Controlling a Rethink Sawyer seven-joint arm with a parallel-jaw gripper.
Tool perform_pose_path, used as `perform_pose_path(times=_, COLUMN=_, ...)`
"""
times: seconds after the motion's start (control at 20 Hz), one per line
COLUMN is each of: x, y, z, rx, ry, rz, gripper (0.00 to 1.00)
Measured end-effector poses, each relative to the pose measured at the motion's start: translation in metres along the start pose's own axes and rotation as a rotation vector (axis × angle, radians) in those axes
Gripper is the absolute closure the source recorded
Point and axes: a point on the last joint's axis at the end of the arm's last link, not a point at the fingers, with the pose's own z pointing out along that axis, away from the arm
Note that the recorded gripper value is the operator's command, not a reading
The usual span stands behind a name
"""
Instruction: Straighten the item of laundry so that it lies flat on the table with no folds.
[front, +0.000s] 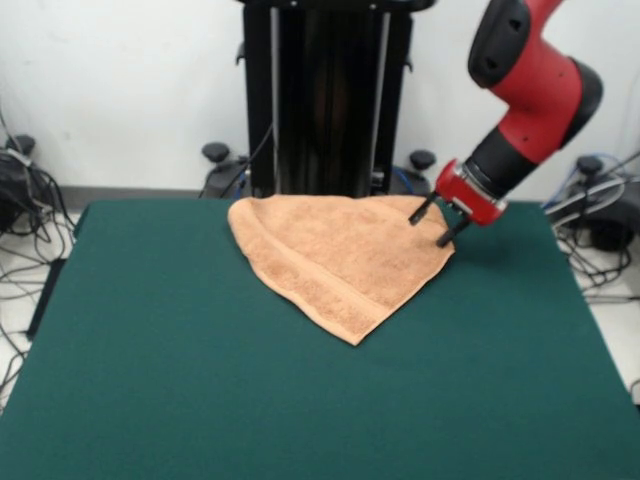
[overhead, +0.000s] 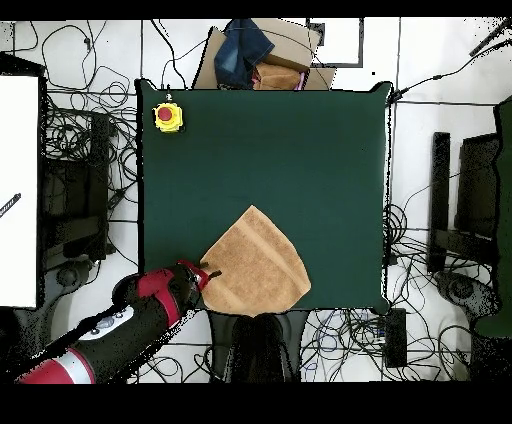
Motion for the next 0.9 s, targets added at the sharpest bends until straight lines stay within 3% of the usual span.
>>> perform_pose_path(times=0.9, x=-0.025, y=0.032, z=0.004, rx=-0.036, ry=-0.062, rz=0.009, gripper=0.00)
